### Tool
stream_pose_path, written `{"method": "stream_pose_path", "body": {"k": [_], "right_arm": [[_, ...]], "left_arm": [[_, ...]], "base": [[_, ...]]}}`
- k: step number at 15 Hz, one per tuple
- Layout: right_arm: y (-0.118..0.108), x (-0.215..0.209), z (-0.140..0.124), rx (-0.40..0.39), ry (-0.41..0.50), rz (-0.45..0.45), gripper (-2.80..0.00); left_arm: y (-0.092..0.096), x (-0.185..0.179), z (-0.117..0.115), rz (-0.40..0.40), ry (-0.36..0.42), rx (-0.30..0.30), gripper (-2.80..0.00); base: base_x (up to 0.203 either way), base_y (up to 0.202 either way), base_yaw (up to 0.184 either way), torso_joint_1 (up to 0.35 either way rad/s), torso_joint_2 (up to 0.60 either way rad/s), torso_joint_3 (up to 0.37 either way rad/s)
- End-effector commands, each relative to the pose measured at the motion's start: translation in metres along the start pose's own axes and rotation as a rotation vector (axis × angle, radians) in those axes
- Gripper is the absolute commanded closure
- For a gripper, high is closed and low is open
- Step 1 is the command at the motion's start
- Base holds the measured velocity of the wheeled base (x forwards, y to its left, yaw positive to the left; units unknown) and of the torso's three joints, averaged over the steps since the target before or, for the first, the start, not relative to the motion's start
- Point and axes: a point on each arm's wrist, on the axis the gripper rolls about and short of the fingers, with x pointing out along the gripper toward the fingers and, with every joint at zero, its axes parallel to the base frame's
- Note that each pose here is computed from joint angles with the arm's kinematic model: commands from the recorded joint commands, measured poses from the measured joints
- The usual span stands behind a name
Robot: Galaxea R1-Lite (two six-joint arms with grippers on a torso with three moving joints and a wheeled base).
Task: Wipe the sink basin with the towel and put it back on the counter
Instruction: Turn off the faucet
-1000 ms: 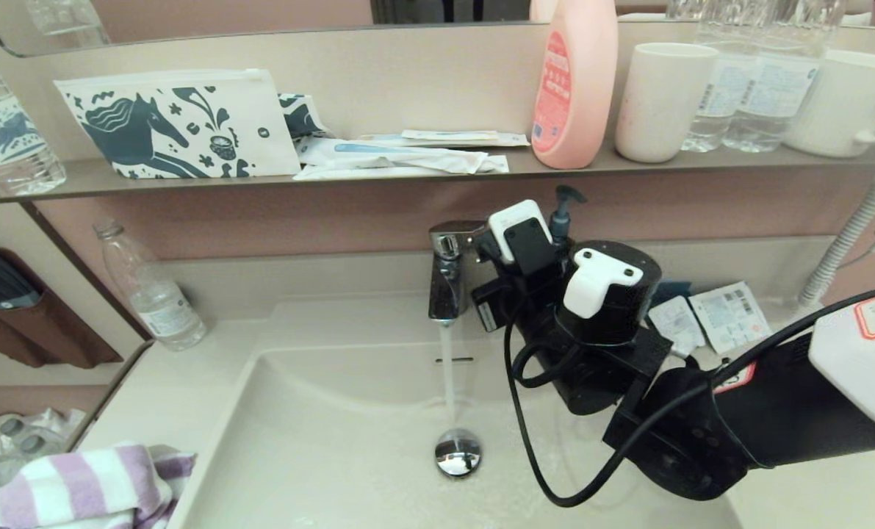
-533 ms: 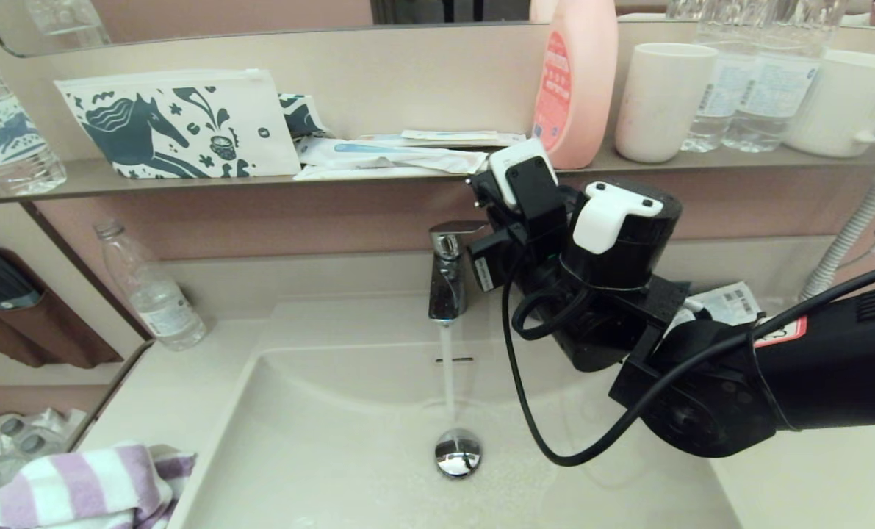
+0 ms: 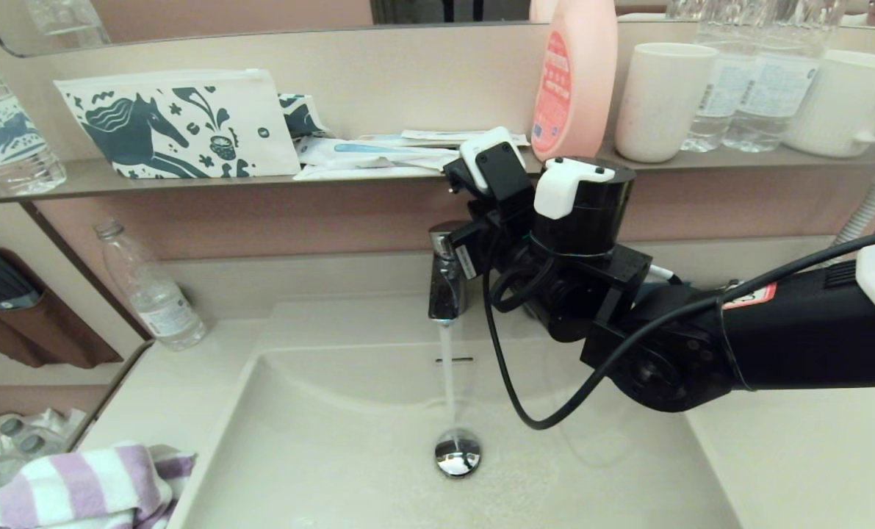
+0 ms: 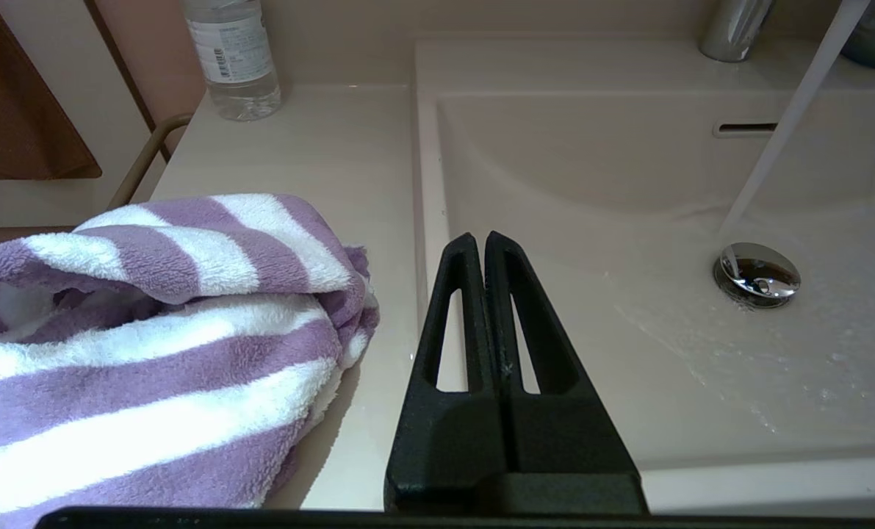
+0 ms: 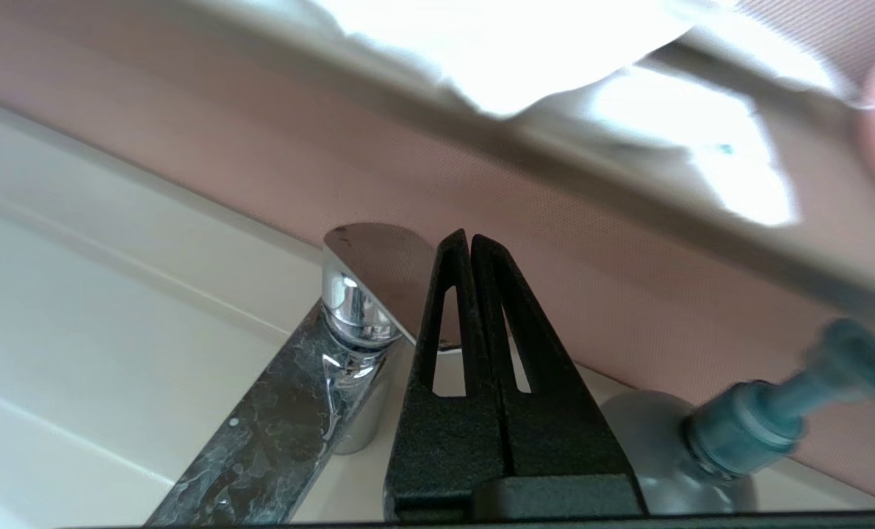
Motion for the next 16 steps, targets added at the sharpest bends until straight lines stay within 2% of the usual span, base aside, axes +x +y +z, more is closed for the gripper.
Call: {"method": "stream_pose_path", "body": {"k": [1,7,13,14,16], "right_arm": [[0.003,0.008,-0.011,-0.018,0.032,-0.002,0.00],[0.001,0.004,-0.022,-0.066,0.142,0.029,0.00],[-0.012,-0.023,-0.013,-0.090,0.191,0.050,0.00],[-0.015,-0.028,-0.011,-0.088,0.195,0.052,0.00],[-0.024,-0.049,0.003,-0.016,0.177,0.050,0.00]], "left_arm": [[0.000,0.000,0.000,0.000,-0.001,0.001,0.00],[0.000,0.000,0.000,0.000,-0.001,0.000,0.00],[0.000,0.000,0.000,0.000,-0.001,0.000,0.00],[0.000,0.000,0.000,0.000,-0.001,0.000,0.00],[0.000,0.000,0.000,0.000,-0.001,0.001,0.00]], "base": [[0.000,0.000,0.000,0.000,0.00,0.000],[0.000,0.000,0.000,0.000,0.00,0.000],[0.000,0.000,0.000,0.000,0.00,0.000],[0.000,0.000,0.000,0.000,0.00,0.000],[0.000,0.000,0.000,0.000,0.00,0.000]]}}
